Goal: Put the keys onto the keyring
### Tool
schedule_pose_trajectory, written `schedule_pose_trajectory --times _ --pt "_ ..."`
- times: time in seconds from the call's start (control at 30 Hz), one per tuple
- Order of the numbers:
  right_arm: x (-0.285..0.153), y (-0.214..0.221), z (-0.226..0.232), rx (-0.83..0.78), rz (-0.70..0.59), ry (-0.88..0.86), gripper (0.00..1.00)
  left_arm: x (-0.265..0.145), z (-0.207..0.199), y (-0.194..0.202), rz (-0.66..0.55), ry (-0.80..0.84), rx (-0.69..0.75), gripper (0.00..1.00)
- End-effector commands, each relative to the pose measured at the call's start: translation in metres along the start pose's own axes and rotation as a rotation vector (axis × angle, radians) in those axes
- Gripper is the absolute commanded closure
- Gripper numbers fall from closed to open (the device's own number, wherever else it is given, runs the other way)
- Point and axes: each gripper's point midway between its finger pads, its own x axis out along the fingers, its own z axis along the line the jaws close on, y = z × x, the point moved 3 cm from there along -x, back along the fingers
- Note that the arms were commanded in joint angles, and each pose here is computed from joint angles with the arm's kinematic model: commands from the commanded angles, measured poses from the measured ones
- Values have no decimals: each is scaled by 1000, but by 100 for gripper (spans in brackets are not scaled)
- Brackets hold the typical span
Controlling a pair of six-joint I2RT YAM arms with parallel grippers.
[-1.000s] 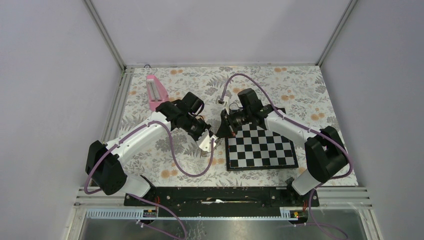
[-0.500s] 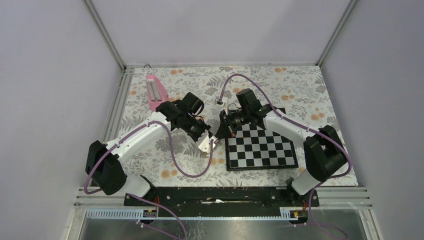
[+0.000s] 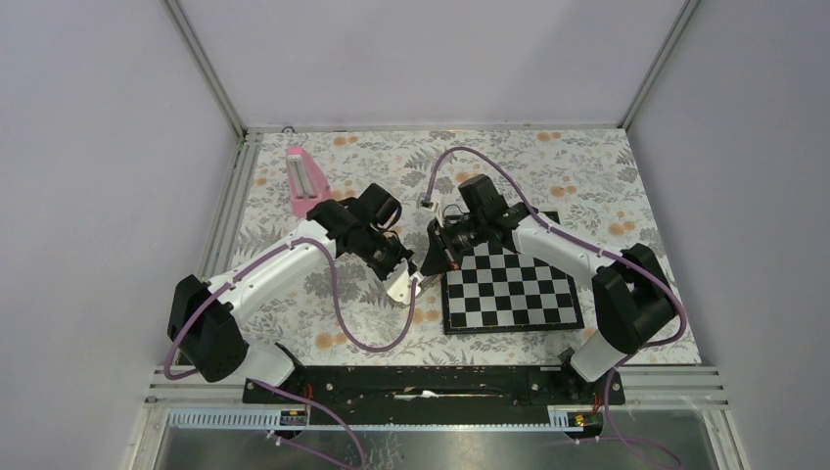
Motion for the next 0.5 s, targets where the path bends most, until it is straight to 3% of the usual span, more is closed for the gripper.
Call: schedule_pose_trajectory --times 0.0,0.47 --pt "5 -18 -2 -70 -15 19 100 4 -1 -18 -72 13 53 100" --pt "11 -17 -5 -63 12 32 100 12 -10 -24 -80 55 74 100"
